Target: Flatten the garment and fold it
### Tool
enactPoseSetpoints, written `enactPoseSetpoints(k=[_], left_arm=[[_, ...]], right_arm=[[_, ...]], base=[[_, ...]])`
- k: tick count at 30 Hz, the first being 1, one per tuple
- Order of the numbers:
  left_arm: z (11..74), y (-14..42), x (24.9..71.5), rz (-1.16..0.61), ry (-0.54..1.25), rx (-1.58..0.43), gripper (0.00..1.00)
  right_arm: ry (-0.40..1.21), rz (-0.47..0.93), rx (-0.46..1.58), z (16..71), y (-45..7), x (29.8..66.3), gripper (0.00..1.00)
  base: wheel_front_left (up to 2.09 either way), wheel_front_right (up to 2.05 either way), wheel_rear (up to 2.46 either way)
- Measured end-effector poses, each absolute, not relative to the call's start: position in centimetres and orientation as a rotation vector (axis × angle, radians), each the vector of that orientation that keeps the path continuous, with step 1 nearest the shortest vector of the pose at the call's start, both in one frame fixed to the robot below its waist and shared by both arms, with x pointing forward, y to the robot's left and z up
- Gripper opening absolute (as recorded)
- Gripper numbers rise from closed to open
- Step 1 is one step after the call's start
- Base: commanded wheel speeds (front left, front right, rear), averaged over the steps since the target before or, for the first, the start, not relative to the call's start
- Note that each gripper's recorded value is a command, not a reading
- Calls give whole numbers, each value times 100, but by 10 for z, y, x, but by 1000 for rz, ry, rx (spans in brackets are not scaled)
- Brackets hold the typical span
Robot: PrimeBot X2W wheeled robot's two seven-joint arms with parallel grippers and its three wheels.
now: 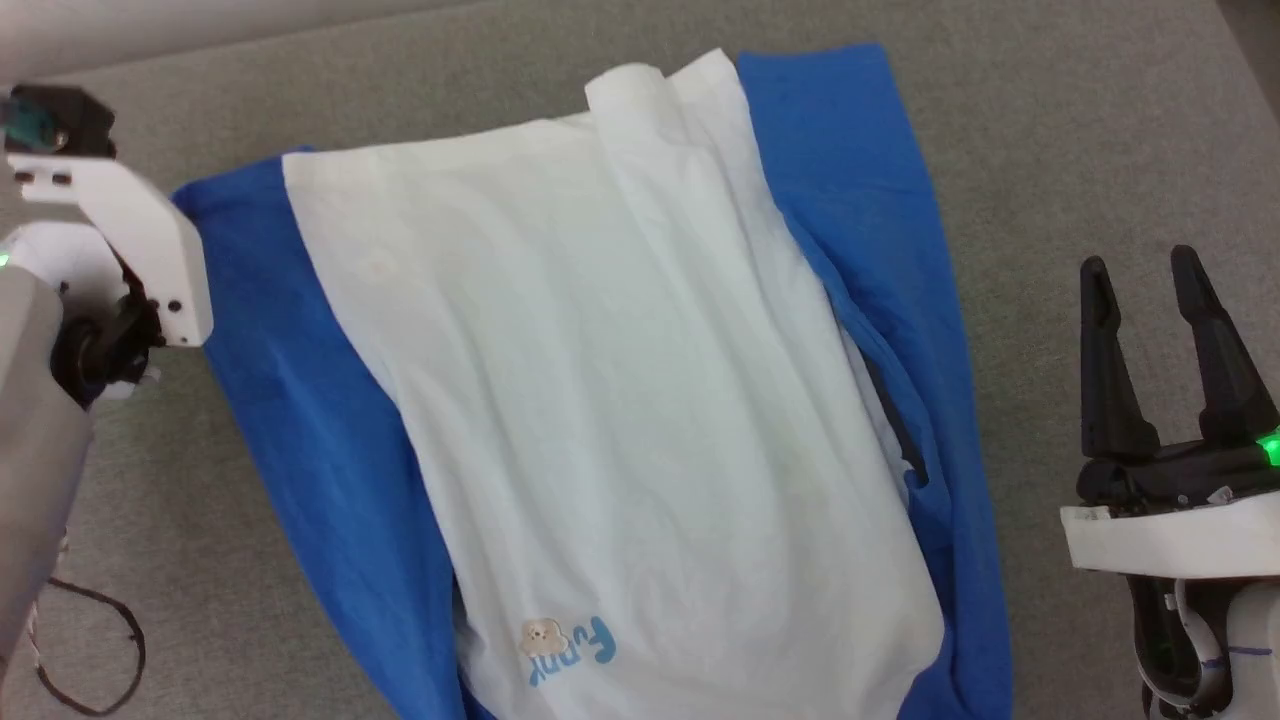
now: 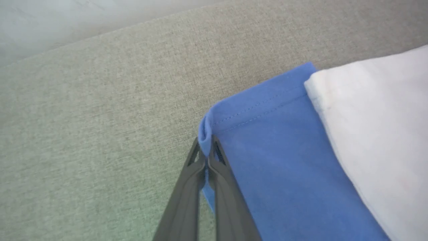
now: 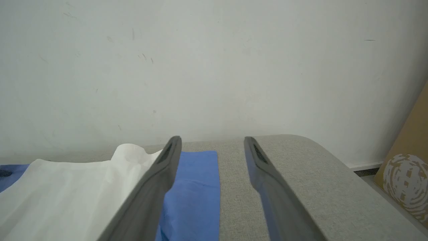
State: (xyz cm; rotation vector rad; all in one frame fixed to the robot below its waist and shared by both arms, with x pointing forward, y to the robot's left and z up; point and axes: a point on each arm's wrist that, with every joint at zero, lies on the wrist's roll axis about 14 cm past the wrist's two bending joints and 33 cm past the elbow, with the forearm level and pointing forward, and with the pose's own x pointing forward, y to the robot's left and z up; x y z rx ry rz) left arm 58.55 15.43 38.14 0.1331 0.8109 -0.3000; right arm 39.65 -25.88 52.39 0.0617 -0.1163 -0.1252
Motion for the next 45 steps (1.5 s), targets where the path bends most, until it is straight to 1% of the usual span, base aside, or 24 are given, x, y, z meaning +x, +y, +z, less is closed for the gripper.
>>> enactPoseSetpoints(k=[5, 12, 18, 23, 26, 29, 37, 42, 45], left_arm=[[411, 164, 581, -269, 662, 103, 0], [488, 165, 572, -251, 380, 51, 0], [572, 139, 547, -312, 129, 12, 0], [623, 106, 511, -387, -3, 2, 0], [638, 78, 488, -448, -35, -7, 0], [637, 44, 469, -519, -30, -21, 0], [600, -55, 436, -716, 77, -139, 0], [580, -107, 418, -826, 114, -161, 0], [566, -128, 414, -865, 123, -139, 0]], right_arm=[[-147, -123, 63, 537, -260, 391, 100], [-189, -134, 74, 558, -265, 371, 100], [-233, -130, 94, 578, -264, 354, 100], [-273, -114, 106, 593, -259, 344, 100], [-295, -108, 110, 600, -257, 339, 100], [-307, -111, 113, 604, -257, 337, 100], [-280, -143, 132, 594, -262, 336, 100], [-257, -177, 129, 584, -271, 336, 100], [-246, -195, 129, 579, -275, 337, 100]], base=[[0, 0, 0], [0, 0, 0], [0, 0, 0], [0, 0, 0], [0, 0, 0], [0, 0, 0], [0, 0, 0], [0, 0, 0], [0, 0, 0]])
